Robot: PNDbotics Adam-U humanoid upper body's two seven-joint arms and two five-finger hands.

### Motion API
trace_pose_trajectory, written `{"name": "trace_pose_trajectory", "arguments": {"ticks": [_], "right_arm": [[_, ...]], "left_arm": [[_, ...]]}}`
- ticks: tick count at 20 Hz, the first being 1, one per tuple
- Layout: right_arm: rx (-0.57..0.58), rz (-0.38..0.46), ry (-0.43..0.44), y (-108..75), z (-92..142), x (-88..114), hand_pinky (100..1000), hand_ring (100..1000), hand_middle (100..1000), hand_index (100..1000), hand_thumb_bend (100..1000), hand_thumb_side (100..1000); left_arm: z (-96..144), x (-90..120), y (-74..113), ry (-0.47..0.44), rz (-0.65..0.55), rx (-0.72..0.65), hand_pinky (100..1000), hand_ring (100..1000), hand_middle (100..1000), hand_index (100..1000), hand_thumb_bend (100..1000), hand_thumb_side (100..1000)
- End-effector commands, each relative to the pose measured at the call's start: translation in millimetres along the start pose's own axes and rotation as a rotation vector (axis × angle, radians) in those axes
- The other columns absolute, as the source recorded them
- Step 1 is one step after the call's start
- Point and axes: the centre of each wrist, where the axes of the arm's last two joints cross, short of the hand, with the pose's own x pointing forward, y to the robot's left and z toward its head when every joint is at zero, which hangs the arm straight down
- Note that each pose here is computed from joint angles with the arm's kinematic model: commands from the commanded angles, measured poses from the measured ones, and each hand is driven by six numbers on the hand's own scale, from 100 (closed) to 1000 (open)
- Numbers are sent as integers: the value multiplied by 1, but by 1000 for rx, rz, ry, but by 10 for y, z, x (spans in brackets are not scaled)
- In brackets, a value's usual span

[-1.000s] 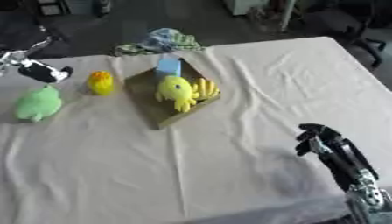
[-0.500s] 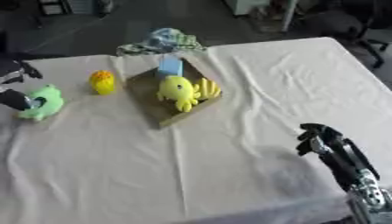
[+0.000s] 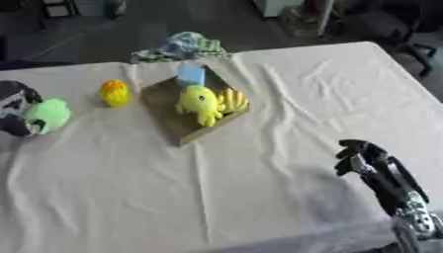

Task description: Pick up objects on the table and place them in the box.

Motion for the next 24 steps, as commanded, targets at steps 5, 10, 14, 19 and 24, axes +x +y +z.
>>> {"name": "trace_pose_trajectory", "arguments": {"ticks": [5, 10, 14, 19, 24], "right_arm": [[2, 21, -12, -63, -19, 41, 510, 531, 553, 754, 100, 552], [0, 20, -12, -62, -15, 39, 510, 531, 553, 754, 100, 555], [-2, 20, -11, -63, -13, 38, 510, 531, 554, 754, 100, 554], [-3, 20, -8, -63, -7, 32, 510, 531, 554, 754, 100, 557], [-4, 20, -6, -66, -2, 26, 510, 531, 554, 754, 100, 557]], "left_arm": [[-6, -42, -107, 18, -15, 86, 731, 671, 696, 799, 229, 296], [-15, -70, -168, 21, -34, 18, 844, 817, 863, 901, 336, 384], [-17, -63, -210, 18, -36, -26, 807, 781, 832, 881, 304, 411], [-27, -29, -235, 9, -46, -25, 648, 573, 596, 727, 195, 287], [-11, 9, -39, 1, -30, 121, 424, 314, 290, 467, 100, 228]]}}
